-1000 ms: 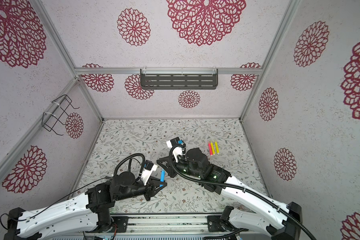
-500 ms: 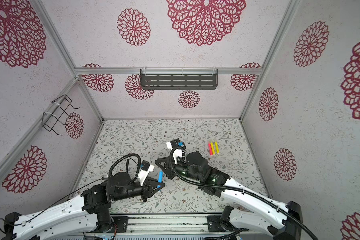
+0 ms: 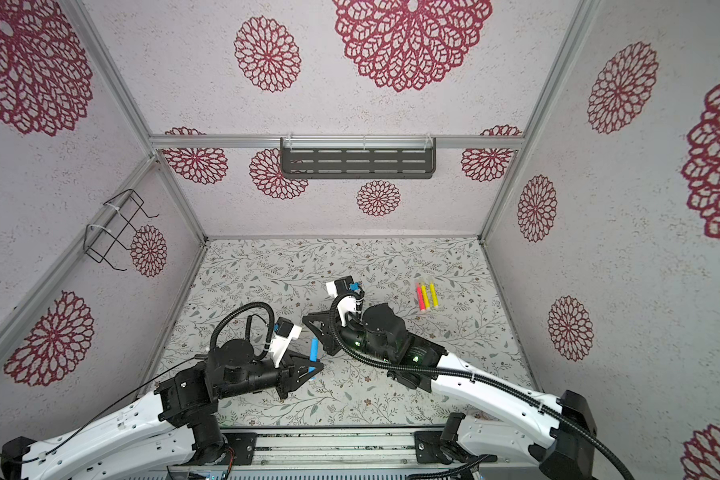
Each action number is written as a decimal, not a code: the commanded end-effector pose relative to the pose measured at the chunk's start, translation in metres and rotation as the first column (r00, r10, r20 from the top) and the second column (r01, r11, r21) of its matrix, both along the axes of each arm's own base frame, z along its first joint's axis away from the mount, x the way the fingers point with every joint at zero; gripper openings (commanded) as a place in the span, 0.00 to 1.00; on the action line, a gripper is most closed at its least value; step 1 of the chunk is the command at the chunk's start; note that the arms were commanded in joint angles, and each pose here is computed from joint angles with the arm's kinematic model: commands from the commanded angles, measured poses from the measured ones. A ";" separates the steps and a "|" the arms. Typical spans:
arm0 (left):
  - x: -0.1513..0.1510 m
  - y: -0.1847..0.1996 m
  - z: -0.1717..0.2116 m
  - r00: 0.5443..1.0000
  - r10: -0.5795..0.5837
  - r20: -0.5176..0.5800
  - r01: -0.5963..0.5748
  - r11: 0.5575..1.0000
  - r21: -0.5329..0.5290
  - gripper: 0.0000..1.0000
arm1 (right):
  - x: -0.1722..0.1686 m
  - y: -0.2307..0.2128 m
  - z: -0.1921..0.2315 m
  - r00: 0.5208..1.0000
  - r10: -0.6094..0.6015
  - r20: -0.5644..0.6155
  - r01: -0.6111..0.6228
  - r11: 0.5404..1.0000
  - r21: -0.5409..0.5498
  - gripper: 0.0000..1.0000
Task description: Insert the pens into the pen caps
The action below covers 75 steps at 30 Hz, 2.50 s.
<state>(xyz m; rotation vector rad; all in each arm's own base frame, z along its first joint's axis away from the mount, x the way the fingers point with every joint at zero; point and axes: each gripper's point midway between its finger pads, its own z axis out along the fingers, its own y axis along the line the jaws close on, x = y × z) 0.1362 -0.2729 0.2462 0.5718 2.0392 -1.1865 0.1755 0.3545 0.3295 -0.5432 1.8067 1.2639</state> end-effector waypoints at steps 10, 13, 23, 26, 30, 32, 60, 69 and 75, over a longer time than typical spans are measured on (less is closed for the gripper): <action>0.035 0.026 0.092 0.968 0.204 0.145 -0.156 0.946 -0.285 0.00 | -0.047 0.014 -0.081 0.977 0.158 -0.142 -0.187 0.958 -0.216 0.00; 0.037 0.029 0.096 0.966 0.212 0.148 -0.163 0.943 -0.289 0.00 | -0.049 0.016 -0.082 0.976 0.162 -0.143 -0.191 0.957 -0.220 0.00; 0.041 0.033 0.110 0.960 0.227 0.165 -0.170 0.938 -0.301 0.00 | -0.057 0.022 -0.085 0.973 0.180 -0.145 -0.209 0.952 -0.222 0.00; 0.042 0.034 0.114 0.958 0.229 0.173 -0.169 0.937 -0.304 0.00 | -0.058 0.025 -0.085 0.972 0.184 -0.143 -0.213 0.951 -0.225 0.00; 0.044 0.035 0.119 0.955 0.234 0.182 -0.171 0.936 -0.307 0.00 | -0.058 0.028 -0.087 0.972 0.186 -0.145 -0.215 0.949 -0.229 0.00; 0.045 0.036 0.122 0.954 0.237 0.185 -0.173 0.935 -0.309 0.00 | -0.057 0.029 -0.088 0.972 0.185 -0.147 -0.216 0.949 -0.230 0.00; 0.066 0.056 0.136 0.933 0.318 0.167 -0.242 0.900 -0.362 0.00 | -0.073 0.035 -0.094 0.968 0.208 -0.136 -0.238 0.936 -0.259 0.00; 0.068 0.029 0.065 0.970 0.244 0.018 -0.230 0.933 -0.279 0.00 | -0.073 0.015 -0.054 0.979 0.200 -0.040 -0.204 0.961 -0.187 0.51; 0.061 0.030 0.048 0.963 0.268 0.024 -0.256 0.940 -0.225 0.00 | -0.069 -0.012 -0.033 0.989 0.146 0.012 -0.143 0.980 -0.138 0.53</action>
